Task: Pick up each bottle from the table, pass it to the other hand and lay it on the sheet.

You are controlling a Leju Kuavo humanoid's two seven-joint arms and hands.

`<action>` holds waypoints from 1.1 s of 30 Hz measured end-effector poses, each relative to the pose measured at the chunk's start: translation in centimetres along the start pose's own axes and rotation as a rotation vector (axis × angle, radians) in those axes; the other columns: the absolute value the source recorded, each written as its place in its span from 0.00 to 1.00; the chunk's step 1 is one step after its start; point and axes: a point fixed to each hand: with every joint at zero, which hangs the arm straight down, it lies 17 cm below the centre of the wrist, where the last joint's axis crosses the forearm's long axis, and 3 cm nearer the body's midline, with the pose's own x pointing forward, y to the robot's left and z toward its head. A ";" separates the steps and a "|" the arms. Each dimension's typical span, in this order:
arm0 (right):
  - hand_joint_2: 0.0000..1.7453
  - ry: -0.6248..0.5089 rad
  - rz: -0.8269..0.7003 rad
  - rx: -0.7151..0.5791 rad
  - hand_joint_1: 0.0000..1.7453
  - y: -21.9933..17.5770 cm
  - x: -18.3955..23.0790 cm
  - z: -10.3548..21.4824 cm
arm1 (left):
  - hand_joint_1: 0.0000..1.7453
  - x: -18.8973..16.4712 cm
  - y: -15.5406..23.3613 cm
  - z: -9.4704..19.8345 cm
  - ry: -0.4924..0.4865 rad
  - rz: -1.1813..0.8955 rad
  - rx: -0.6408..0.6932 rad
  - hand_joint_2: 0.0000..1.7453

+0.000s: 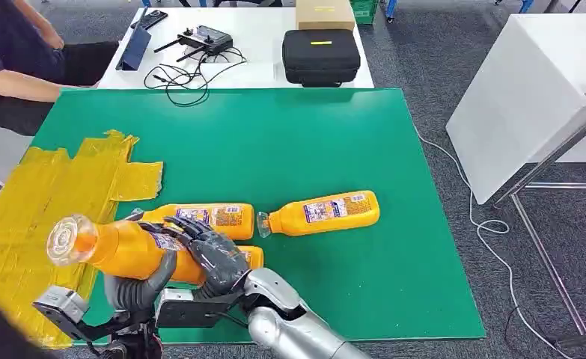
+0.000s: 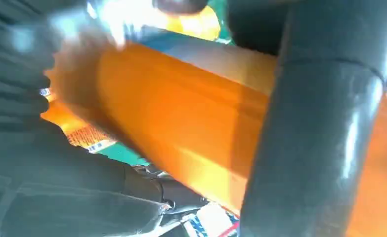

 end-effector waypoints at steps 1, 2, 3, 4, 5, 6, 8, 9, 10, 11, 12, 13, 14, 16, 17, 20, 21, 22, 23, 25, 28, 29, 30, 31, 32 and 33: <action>0.00 -0.004 0.000 0.003 0.00 0.1 0.0 0.1 | 1.00 0.4 0.3 -0.3 -0.012 -0.016 0.004 1.00; 0.00 -0.004 -0.002 0.003 0.00 0.2 -0.2 0.2 | 1.00 0.8 0.9 -0.6 -0.028 -0.046 0.020 1.00; 0.00 -0.007 -0.006 0.001 0.00 0.2 -0.2 0.4 | 1.00 1.0 1.5 -0.8 -0.042 -0.097 0.034 1.00; 0.00 -0.012 -0.019 -0.012 0.00 0.0 -0.3 0.6 | 1.00 1.5 2.5 -1.1 -0.071 -0.208 0.054 1.00; 0.00 -0.016 -0.031 -0.024 0.00 -0.3 -0.4 0.7 | 1.00 2.0 3.2 -1.4 -0.096 -0.295 0.070 1.00; 0.00 -0.021 -0.051 -0.037 0.00 -0.6 -0.6 1.0 | 1.00 2.8 4.4 -1.8 -0.135 -0.421 0.098 1.00; 0.00 -0.017 -0.085 -0.065 0.00 -1.7 -1.4 1.7 | 1.00 4.1 6.8 -2.6 -0.183 -0.559 0.145 1.00; 0.00 -0.013 -0.093 -0.076 0.00 -2.1 -1.8 1.9 | 1.00 4.4 7.7 -2.8 -0.190 -0.580 0.160 1.00; 0.00 -0.007 -0.099 -0.090 0.00 -2.6 -2.3 2.2 | 1.00 4.7 8.6 -2.9 -0.196 -0.598 0.177 1.00; 0.00 -0.006 -0.102 -0.098 0.00 -2.9 -2.4 2.3 | 1.00 4.9 9.0 -3.0 -0.199 -0.606 0.183 1.00; 0.00 -0.006 -0.104 -0.106 0.00 -3.2 -2.5 2.4 | 1.00 5.0 9.3 -3.1 -0.201 -0.611 0.190 1.00; 0.00 -0.006 -0.105 -0.111 0.00 -3.3 -2.6 2.5 | 1.00 5.1 9.5 -3.2 -0.203 -0.616 0.194 1.00; 0.00 -0.006 -0.105 -0.114 0.00 -3.5 -2.7 2.6 | 1.00 5.2 9.6 -3.2 -0.206 -0.622 0.196 1.00; 0.00 -0.006 -0.107 -0.122 0.00 -3.7 -2.7 2.7 | 1.00 5.3 9.9 -3.3 -0.208 -0.626 0.202 1.00; 0.00 -0.005 -0.110 -0.127 0.00 -3.8 -2.8 2.7 | 1.00 5.4 10.1 -3.3 -0.209 -0.636 0.207 1.00; 0.00 -0.013 -0.135 -0.147 0.00 -4.4 -2.9 3.1 | 1.00 7.2 11.6 -3.5 -0.285 -0.842 0.279 1.00; 0.00 -0.012 -0.147 -0.154 0.00 -4.6 -3.2 3.3 | 1.00 8.0 11.9 -3.8 -0.332 -0.938 0.287 1.00; 0.00 -0.013 -0.156 -0.159 0.00 -4.8 -3.3 3.6 | 1.00 8.5 12.1 -4.3 -0.370 -1.024 0.275 1.00; 0.00 -0.014 -0.162 -0.168 0.00 -5.1 -3.6 3.9 | 1.00 8.6 12.6 -4.9 -0.392 -1.115 0.253 1.00; 0.00 -0.015 -0.174 -0.178 0.00 -5.4 -3.9 4.4 | 1.00 8.0 13.3 -6.0 -0.410 -1.305 0.185 1.00; 0.00 -0.007 -0.176 -0.189 0.00 -5.6 -4.4 5.0 | 1.00 5.7 14.3 -8.1 -0.392 -1.626 0.029 1.00; 0.00 -0.006 -0.176 -0.190 0.00 -5.5 -4.5 5.1 | 1.00 4.7 15.3 -8.5 -0.341 -1.686 0.017 1.00; 0.00 -0.005 -0.177 -0.191 0.00 -5.5 -4.5 5.3 | 1.00 3.9 16.8 -8.8 -0.267 -1.722 0.038 1.00; 0.00 -0.004 -0.178 -0.191 0.00 -5.4 -4.6 5.4 | 1.00 3.2 18.0 -9.1 -0.195 -1.737 0.074 1.00; 0.00 -0.002 -0.177 -0.191 0.00 -5.3 -4.7 5.6 | 1.00 2.4 19.3 -9.4 -0.118 -1.744 0.115 1.00; 0.00 0.000 -0.177 -0.191 0.00 -5.3 -4.8 5.7 | 1.00 1.9 20.0 -9.8 -0.072 -1.748 0.137 1.00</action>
